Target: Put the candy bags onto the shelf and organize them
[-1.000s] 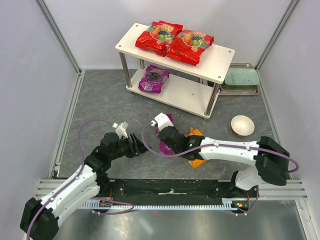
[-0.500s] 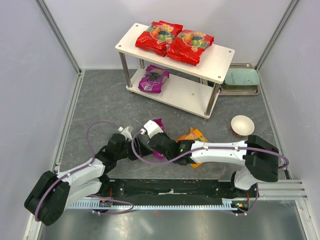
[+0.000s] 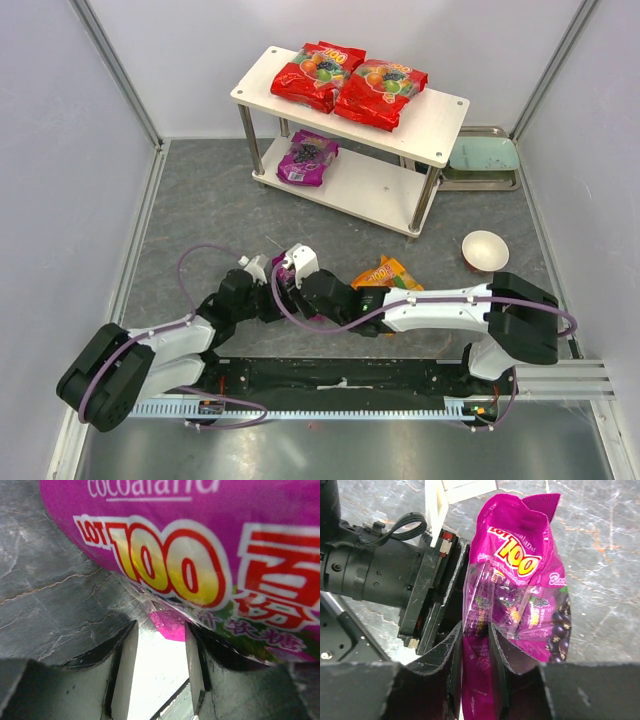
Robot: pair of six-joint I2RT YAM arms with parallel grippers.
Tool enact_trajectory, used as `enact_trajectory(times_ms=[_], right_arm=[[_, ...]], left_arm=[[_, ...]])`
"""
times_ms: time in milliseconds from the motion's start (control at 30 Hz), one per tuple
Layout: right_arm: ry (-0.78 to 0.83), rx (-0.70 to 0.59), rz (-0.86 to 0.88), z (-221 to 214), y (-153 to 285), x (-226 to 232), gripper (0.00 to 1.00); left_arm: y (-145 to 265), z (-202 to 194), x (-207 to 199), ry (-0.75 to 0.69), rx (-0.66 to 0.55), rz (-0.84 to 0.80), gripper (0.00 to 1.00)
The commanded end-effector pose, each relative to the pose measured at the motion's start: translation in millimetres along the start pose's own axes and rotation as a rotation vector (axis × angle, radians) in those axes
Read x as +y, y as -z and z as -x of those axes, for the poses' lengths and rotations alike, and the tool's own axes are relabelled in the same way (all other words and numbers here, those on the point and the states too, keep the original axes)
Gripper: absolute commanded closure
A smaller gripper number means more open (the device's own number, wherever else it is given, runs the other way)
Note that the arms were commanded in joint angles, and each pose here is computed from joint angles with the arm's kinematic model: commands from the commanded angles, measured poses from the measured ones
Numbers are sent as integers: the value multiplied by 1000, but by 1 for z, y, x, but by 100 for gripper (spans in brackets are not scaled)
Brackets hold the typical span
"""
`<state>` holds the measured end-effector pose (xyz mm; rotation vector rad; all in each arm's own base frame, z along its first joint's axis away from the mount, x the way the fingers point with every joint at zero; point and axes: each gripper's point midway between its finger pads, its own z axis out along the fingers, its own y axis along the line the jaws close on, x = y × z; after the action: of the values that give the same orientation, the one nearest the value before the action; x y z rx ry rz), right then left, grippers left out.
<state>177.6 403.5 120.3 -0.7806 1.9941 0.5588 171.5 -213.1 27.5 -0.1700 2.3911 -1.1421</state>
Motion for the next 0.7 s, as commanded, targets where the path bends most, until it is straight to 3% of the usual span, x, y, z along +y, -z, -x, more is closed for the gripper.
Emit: enact_trajectory(times_ms=[0,200,333,467,567,667], right_arm=[[-205,-106,219,30,14,47,68],[-373,-118,384,25,33,69,64],[-449,-79,595,16,52,99,62],[-478,-113,821,36,83,126,61],[-463,-176,846,58,104,124,60],[-410,-258,716,78,113,99,57]], left_arm=[[2,-8,1,18,-7,-34,50],[12,-13,5,48,-37,-46,51],[18,-20,13,82,-47,-36,51],[22,-23,12,110,-50,-42,51],[28,-23,7,122,-51,-54,51],[37,-20,-2,134,-66,-75,51]])
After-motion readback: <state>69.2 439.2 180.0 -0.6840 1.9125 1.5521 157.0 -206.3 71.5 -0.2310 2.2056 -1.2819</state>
